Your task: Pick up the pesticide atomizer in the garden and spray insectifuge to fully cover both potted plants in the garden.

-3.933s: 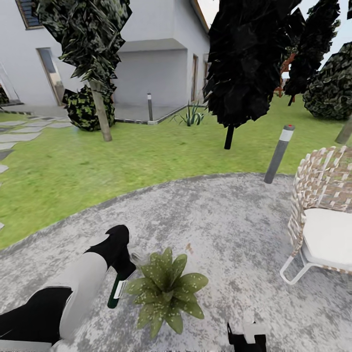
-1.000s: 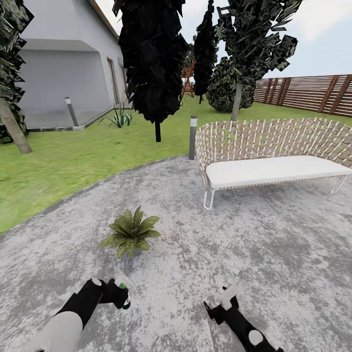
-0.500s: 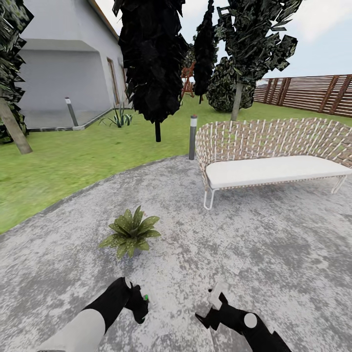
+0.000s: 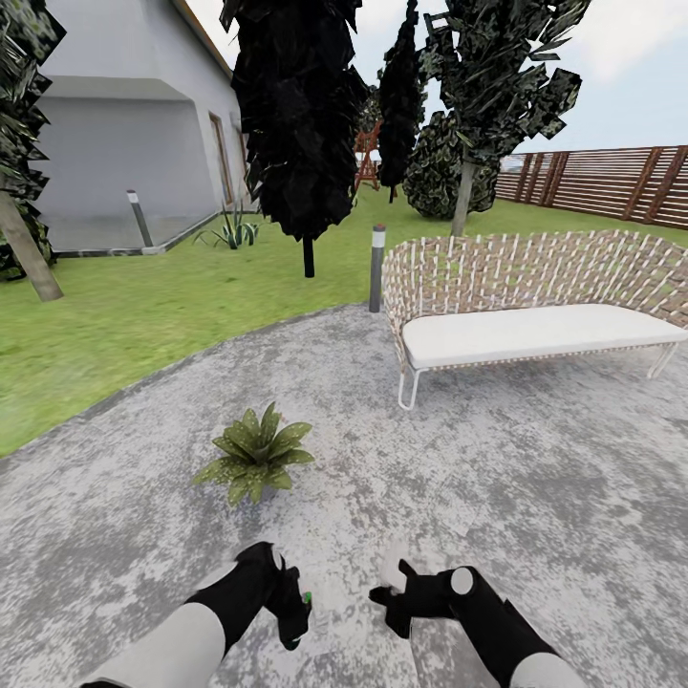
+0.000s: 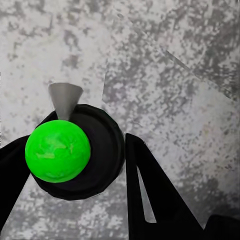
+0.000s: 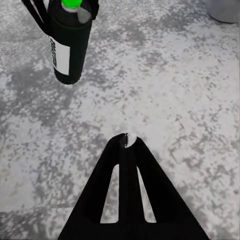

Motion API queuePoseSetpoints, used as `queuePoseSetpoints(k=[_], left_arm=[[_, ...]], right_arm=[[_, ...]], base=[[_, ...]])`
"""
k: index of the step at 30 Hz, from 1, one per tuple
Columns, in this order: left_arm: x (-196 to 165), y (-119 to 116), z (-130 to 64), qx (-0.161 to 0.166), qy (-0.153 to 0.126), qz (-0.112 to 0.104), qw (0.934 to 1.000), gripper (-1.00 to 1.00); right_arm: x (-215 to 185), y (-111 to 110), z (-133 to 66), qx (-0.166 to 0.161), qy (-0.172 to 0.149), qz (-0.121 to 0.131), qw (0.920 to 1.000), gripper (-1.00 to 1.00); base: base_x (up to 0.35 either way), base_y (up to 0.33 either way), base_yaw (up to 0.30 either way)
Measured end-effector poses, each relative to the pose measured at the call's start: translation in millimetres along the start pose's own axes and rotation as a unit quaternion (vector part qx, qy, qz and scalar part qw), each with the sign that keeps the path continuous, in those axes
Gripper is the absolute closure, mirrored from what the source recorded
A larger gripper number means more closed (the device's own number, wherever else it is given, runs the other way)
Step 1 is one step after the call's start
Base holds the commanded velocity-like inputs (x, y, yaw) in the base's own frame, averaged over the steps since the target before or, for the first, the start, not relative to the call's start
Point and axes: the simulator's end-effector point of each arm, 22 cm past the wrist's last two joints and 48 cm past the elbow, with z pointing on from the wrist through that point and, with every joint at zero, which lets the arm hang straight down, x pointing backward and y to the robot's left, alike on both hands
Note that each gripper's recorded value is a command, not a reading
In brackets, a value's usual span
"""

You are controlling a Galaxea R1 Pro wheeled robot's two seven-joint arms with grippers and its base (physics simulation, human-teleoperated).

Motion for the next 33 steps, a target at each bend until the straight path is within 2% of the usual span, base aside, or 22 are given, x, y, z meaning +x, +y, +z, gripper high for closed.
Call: queuePoseSetpoints(k=[4, 12, 27, 29, 33], left_arm=[[-5.5, -0.3, -0.5, -0.001, -0.003, 0.001, 1.0000, 1.00], [-23.7, 2.4, -3.8, -0.010, -0.018, 0.007, 0.9998, 1.00], [-29.0, 2.6, -4.9, -0.011, -0.029, 0.011, 0.9995, 1.00], [-31.0, 0.5, -4.2, -0.007, -0.035, 0.012, 0.9993, 1.00], [-43.3, -5.0, -4.0, 0.003, -0.065, 0.009, 0.9979, 1.00]], right_arm=[[-12.3, 1.8, 3.6, -0.003, -0.007, -0.009, 0.9999, 1.00], [-25.7, 9.5, 9.7, -0.014, -0.017, -0.011, 0.9997, 1.00], [-45.5, 1.2, 12.0, -0.010, -0.028, -0.019, 0.9994, 1.00], [-46.9, 1.5, 12.5, -0.010, -0.029, -0.019, 0.9993, 1.00], [-48.6, 2.3, 13.3, -0.010, -0.031, -0.020, 0.9993, 1.00]], base=[[0.000, 0.000, 0.000], [0.000, 0.000, 0.000], [0.000, 0.000, 0.000], [0.000, 0.000, 0.000], [0.000, 0.000, 0.000]])
